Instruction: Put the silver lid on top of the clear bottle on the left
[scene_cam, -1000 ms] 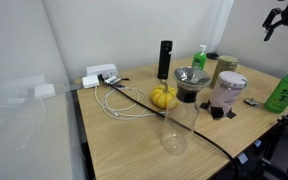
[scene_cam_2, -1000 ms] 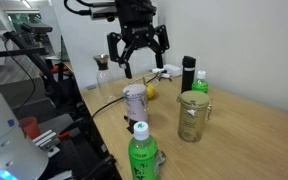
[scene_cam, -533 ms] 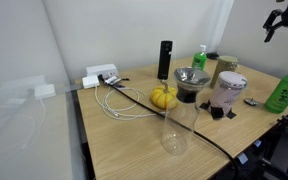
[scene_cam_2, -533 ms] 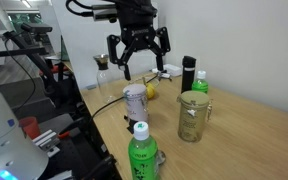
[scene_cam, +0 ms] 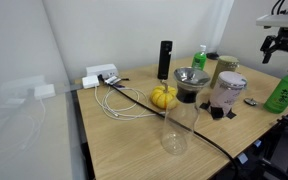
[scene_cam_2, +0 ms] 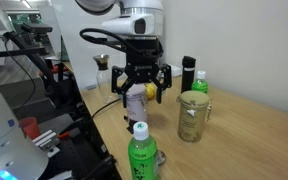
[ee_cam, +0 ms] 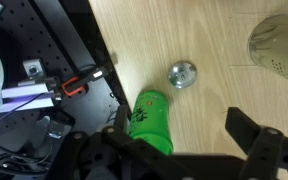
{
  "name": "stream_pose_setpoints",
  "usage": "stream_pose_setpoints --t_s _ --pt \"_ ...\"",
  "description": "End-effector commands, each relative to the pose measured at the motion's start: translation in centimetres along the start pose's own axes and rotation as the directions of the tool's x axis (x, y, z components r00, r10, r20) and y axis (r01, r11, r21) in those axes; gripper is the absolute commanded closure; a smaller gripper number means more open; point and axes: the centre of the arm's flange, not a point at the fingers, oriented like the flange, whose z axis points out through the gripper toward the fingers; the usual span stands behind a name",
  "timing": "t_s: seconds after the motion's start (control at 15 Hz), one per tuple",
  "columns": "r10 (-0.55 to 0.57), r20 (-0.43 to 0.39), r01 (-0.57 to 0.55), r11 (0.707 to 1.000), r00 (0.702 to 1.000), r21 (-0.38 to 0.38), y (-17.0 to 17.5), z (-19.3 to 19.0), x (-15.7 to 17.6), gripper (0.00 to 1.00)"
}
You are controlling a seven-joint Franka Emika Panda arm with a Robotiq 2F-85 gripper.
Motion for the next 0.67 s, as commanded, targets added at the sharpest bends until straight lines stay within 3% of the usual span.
stream_pose_setpoints --t_s 0.0,0.47,0.6 --pt "-0.001 0.000 0.001 1.000 1.000 0.001 -0.2 -0.1 0.0 0.00" --pt "-0.007 0.000 0.007 1.000 1.000 0.020 -0.2 -0.8 -0.2 0.00" --pt "0.047 0.024 -0.048 0.998 0.999 0.032 -0.7 0.2 -0.4 0.00"
